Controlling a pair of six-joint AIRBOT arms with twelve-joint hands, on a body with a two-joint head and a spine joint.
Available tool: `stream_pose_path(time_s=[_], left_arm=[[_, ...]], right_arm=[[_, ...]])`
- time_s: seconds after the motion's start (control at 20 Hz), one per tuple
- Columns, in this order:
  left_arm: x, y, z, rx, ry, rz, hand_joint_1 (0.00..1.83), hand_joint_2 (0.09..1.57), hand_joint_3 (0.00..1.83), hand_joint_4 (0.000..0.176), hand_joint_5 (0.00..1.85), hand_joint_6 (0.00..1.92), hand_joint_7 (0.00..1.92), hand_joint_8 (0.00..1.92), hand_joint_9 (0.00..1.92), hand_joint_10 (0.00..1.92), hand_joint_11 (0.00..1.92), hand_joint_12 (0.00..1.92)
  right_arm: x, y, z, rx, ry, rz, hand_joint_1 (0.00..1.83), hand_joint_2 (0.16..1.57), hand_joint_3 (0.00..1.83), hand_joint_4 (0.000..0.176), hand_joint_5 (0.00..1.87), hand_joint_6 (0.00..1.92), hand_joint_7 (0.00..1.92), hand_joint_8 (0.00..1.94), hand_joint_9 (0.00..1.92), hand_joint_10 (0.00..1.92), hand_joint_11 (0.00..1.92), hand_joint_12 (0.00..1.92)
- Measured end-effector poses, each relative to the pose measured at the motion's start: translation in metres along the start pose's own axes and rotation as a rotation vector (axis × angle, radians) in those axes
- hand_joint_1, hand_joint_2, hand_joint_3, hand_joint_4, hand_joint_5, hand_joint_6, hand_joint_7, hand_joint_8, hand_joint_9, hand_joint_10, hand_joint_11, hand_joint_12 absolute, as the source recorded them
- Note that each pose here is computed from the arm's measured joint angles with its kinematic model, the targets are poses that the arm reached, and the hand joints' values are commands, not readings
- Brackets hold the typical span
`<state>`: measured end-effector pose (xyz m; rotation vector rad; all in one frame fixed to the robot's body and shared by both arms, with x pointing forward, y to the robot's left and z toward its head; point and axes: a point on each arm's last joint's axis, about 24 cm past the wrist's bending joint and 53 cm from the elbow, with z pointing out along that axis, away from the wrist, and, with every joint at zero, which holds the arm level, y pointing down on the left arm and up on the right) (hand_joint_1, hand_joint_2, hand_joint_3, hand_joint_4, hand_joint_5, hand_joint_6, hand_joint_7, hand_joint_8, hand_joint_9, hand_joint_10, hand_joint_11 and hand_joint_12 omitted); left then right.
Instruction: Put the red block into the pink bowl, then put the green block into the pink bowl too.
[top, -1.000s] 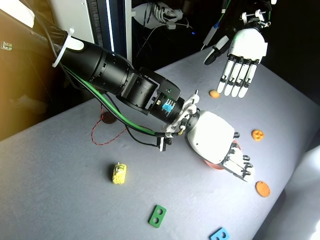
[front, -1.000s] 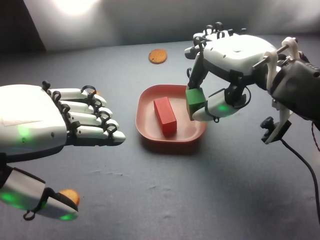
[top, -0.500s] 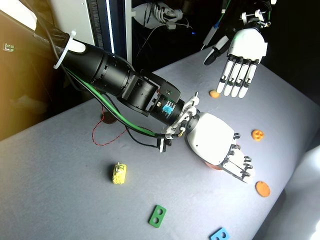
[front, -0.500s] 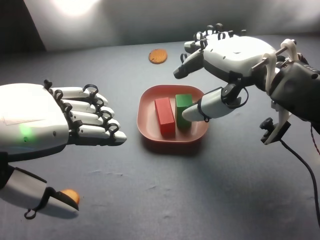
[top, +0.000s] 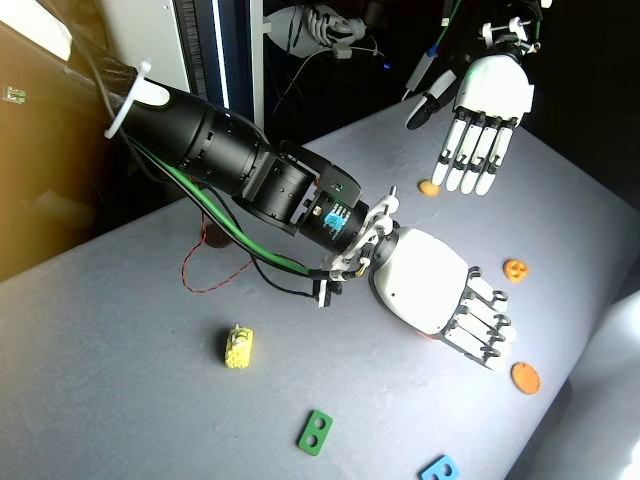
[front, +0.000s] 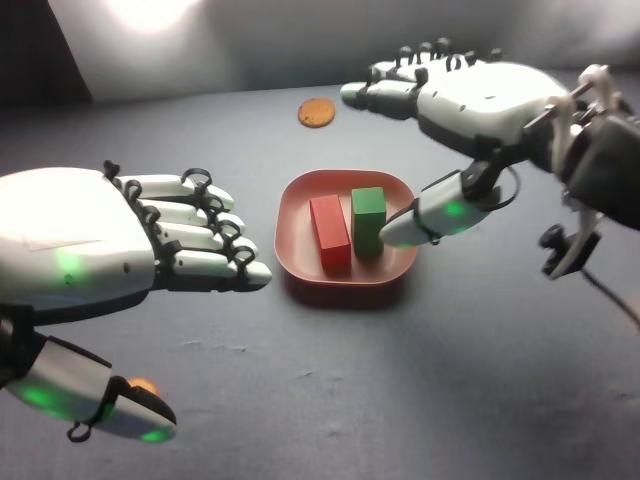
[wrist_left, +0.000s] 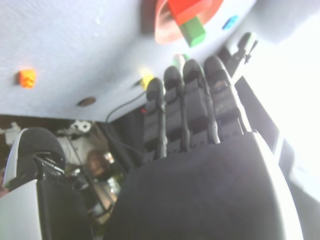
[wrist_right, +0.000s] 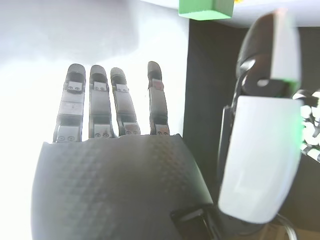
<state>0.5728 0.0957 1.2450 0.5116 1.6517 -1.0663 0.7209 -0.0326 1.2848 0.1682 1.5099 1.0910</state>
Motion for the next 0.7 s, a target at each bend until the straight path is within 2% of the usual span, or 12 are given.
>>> stream_pose_path(time_s=[0.05, 0.1, 0.15, 0.25, 0.3, 0.35, 0.45, 0.5, 0.7], left_arm=[[0.000, 0.000, 0.001, 0.001, -0.002, -0.006, 0.37, 1.00, 0.00, 0.000, 0.26, 0.00, 0.26, 0.00, 0.19, 0.00, 0.00, 0.29], [-0.001, 0.000, 0.001, 0.000, -0.004, -0.011, 0.36, 1.00, 0.00, 0.000, 0.27, 0.00, 0.26, 0.00, 0.20, 0.00, 0.00, 0.33], [-0.001, 0.001, 0.001, -0.001, -0.007, -0.014, 0.36, 1.00, 0.00, 0.000, 0.29, 0.01, 0.28, 0.01, 0.21, 0.01, 0.00, 0.36], [-0.002, 0.002, 0.001, -0.005, -0.010, -0.016, 0.31, 1.02, 0.00, 0.000, 0.26, 0.00, 0.24, 0.00, 0.17, 0.00, 0.00, 0.28], [-0.005, 0.003, 0.001, -0.007, -0.019, -0.024, 0.31, 1.02, 0.00, 0.000, 0.25, 0.00, 0.24, 0.00, 0.17, 0.00, 0.00, 0.27], [-0.008, 0.002, 0.002, -0.006, -0.027, -0.024, 0.34, 1.00, 0.00, 0.000, 0.28, 0.00, 0.27, 0.01, 0.20, 0.01, 0.00, 0.34], [-0.012, 0.000, 0.003, -0.001, -0.039, -0.031, 0.31, 1.01, 0.00, 0.000, 0.26, 0.00, 0.26, 0.01, 0.20, 0.01, 0.00, 0.34], [-0.012, 0.001, 0.003, -0.004, -0.038, -0.032, 0.31, 1.01, 0.00, 0.000, 0.24, 0.00, 0.21, 0.00, 0.16, 0.00, 0.00, 0.28], [-0.013, 0.002, 0.003, -0.011, -0.041, -0.036, 0.28, 1.01, 0.00, 0.000, 0.23, 0.00, 0.20, 0.00, 0.14, 0.00, 0.00, 0.27]], right_arm=[[-0.006, 0.006, -0.004, -0.021, -0.005, -0.033, 0.86, 0.77, 0.00, 0.014, 0.08, 0.00, 0.01, 0.00, 0.00, 0.00, 0.00, 0.00], [-0.011, 0.010, -0.007, -0.037, -0.008, -0.058, 0.80, 0.78, 0.00, 0.000, 0.04, 0.00, 0.00, 0.00, 0.00, 0.00, 0.00, 0.00], [-0.017, 0.019, -0.011, -0.068, -0.002, -0.094, 0.81, 0.79, 0.00, 0.000, 0.02, 0.00, 0.00, 0.00, 0.00, 0.00, 0.00, 0.00], [-0.026, 0.030, -0.016, -0.109, 0.010, -0.130, 0.66, 0.83, 0.01, 0.000, 0.00, 0.00, 0.00, 0.00, 0.00, 0.00, 0.00, 0.00], [-0.037, 0.036, -0.020, -0.134, 0.012, -0.141, 0.64, 0.83, 0.01, 0.000, 0.00, 0.00, 0.00, 0.00, 0.00, 0.00, 0.00, 0.00], [-0.043, 0.040, -0.023, -0.157, 0.014, -0.150, 0.60, 0.84, 0.01, 0.000, 0.00, 0.00, 0.00, 0.00, 0.00, 0.00, 0.00, 0.00], [-0.049, 0.047, -0.033, -0.207, 0.041, -0.192, 0.48, 0.84, 0.01, 0.000, 0.00, 0.00, 0.00, 0.00, 0.00, 0.00, 0.00, 0.00], [-0.053, 0.049, -0.040, -0.232, 0.055, -0.223, 0.44, 0.83, 0.01, 0.000, 0.00, 0.00, 0.00, 0.00, 0.00, 0.00, 0.00, 0.00], [-0.058, 0.053, -0.062, -0.303, 0.100, -0.258, 0.43, 0.86, 0.02, 0.000, 0.00, 0.00, 0.00, 0.00, 0.00, 0.00, 0.00, 0.00]])
